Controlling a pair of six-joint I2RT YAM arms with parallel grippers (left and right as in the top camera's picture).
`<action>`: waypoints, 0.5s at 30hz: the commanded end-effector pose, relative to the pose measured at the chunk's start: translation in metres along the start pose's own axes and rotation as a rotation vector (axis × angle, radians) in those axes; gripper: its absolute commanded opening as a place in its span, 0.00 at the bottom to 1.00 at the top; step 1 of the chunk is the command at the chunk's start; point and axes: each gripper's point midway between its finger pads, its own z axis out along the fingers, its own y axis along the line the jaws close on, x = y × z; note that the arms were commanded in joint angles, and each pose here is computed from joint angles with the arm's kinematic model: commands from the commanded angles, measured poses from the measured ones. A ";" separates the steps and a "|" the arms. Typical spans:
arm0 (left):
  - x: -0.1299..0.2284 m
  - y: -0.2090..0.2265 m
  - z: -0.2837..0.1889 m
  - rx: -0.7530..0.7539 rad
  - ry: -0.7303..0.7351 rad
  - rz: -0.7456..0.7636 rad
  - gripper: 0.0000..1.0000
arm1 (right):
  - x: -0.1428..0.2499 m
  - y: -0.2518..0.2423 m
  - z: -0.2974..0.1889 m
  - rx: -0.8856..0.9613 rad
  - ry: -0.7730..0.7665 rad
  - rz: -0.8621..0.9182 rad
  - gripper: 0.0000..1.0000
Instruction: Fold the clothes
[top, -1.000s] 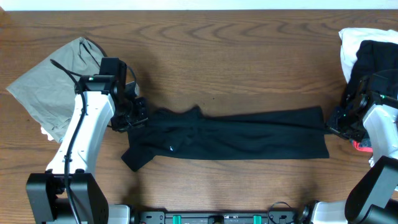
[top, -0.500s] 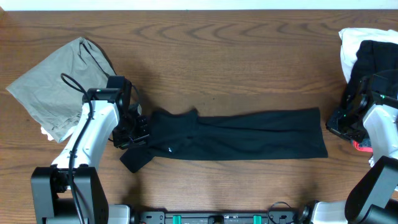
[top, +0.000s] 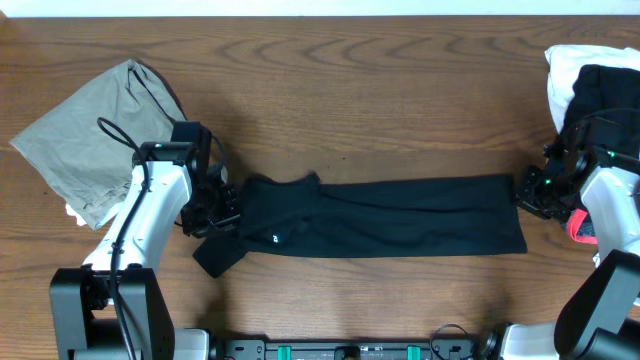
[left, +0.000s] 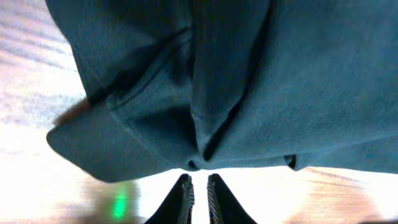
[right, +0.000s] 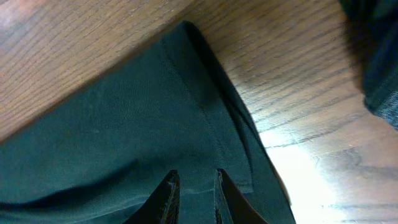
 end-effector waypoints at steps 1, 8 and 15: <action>-0.008 -0.004 0.000 0.018 -0.034 -0.022 0.17 | 0.005 0.006 0.011 -0.018 0.041 -0.027 0.18; -0.039 -0.018 -0.004 0.082 -0.160 0.012 0.52 | 0.018 0.009 0.038 -0.004 0.141 -0.045 0.18; -0.070 -0.029 -0.012 0.120 -0.287 0.045 0.55 | 0.029 0.008 0.067 0.011 0.227 -0.052 0.20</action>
